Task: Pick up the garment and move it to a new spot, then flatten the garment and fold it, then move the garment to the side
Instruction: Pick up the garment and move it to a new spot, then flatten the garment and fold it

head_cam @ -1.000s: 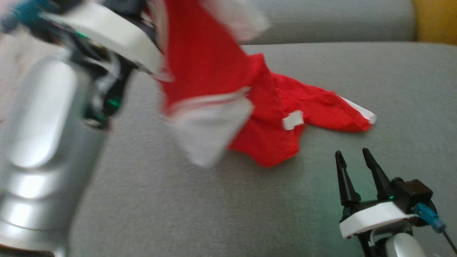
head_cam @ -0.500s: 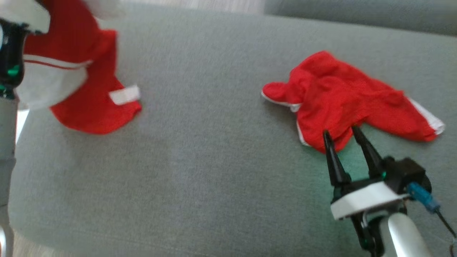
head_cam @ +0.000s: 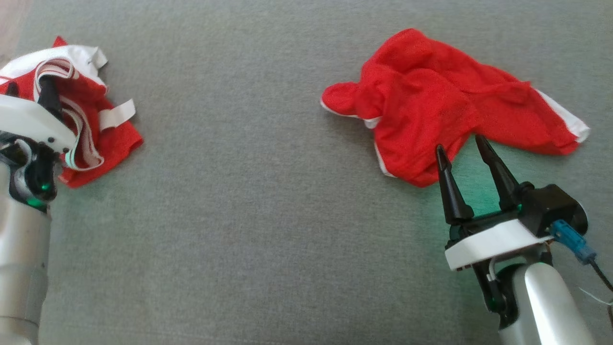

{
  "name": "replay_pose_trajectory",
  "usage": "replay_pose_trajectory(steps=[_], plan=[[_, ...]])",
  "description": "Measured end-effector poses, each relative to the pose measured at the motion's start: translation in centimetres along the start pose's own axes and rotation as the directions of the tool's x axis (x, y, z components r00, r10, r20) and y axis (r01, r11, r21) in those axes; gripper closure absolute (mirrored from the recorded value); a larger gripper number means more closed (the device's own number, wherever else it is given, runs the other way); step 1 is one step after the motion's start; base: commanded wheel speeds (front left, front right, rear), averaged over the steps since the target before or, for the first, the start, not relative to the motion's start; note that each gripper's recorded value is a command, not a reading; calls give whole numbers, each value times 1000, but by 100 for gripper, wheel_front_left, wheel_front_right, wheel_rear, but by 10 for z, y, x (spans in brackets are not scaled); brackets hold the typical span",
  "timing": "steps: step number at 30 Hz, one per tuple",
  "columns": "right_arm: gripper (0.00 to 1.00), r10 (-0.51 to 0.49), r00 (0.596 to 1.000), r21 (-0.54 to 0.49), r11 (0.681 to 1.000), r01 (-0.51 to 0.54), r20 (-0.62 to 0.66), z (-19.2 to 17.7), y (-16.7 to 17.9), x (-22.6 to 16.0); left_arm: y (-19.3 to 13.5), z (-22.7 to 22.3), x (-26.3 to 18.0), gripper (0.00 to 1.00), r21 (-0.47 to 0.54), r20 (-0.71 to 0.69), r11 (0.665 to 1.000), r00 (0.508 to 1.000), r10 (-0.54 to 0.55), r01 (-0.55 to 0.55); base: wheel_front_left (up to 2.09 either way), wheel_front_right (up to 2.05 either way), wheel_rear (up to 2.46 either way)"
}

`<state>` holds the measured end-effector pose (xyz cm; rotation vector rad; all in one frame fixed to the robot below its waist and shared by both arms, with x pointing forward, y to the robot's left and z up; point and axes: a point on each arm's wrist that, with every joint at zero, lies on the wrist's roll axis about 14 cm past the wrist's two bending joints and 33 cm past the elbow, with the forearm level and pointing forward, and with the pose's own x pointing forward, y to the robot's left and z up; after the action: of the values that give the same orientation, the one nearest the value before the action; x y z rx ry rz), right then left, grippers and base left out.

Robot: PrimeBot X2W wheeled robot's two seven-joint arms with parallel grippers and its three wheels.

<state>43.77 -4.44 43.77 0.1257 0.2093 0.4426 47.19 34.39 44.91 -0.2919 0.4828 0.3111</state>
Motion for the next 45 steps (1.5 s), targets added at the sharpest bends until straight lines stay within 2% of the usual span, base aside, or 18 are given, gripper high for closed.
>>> replay_pose_trajectory(steps=[4,8,12,14,20,24,27,34,39,45], plan=[[0,-25,999,8,1000,25,31,9,-6,-9,-14,17,-4,0,12,25,999,999,-40,40,0,0,0],[0,-57,995,13,998,56,81,25,-11,-23,-33,65,-24,0,49,187,994,977,-103,95,0,0,0],[0,-98,990,15,995,97,98,31,-17,-49,-68,108,-60,0,88,359,974,905,-228,211,0,0,0],[0,-127,986,13,992,126,107,34,-22,-62,-87,115,-78,0,105,415,957,862,-290,271,0,0,0],[0,-209,963,15,978,210,172,54,-40,-94,-133,66,-110,0,161,427,909,803,-415,385,0,0,0],[0,-251,952,17,968,252,177,56,-48,-113,-155,21,-124,0,209,407,888,789,-460,410,0,0,0],[0,-282,945,24,959,282,167,52,-53,-126,-158,-12,-129,0,232,385,882,794,-470,410,0,0,0],[0,-319,935,31,948,318,158,50,-60,-140,-146,-74,-133,0,198,307,894,841,-446,402,0,0,0],[0,-311,941,30,950,310,132,45,-58,-138,-132,-78,-132,0,181,316,916,861,-399,358,0,0,0],[0,-296,949,26,955,295,112,40,-54,-132,-127,-77,-136,0,177,329,922,863,-384,343,0,0,0]])
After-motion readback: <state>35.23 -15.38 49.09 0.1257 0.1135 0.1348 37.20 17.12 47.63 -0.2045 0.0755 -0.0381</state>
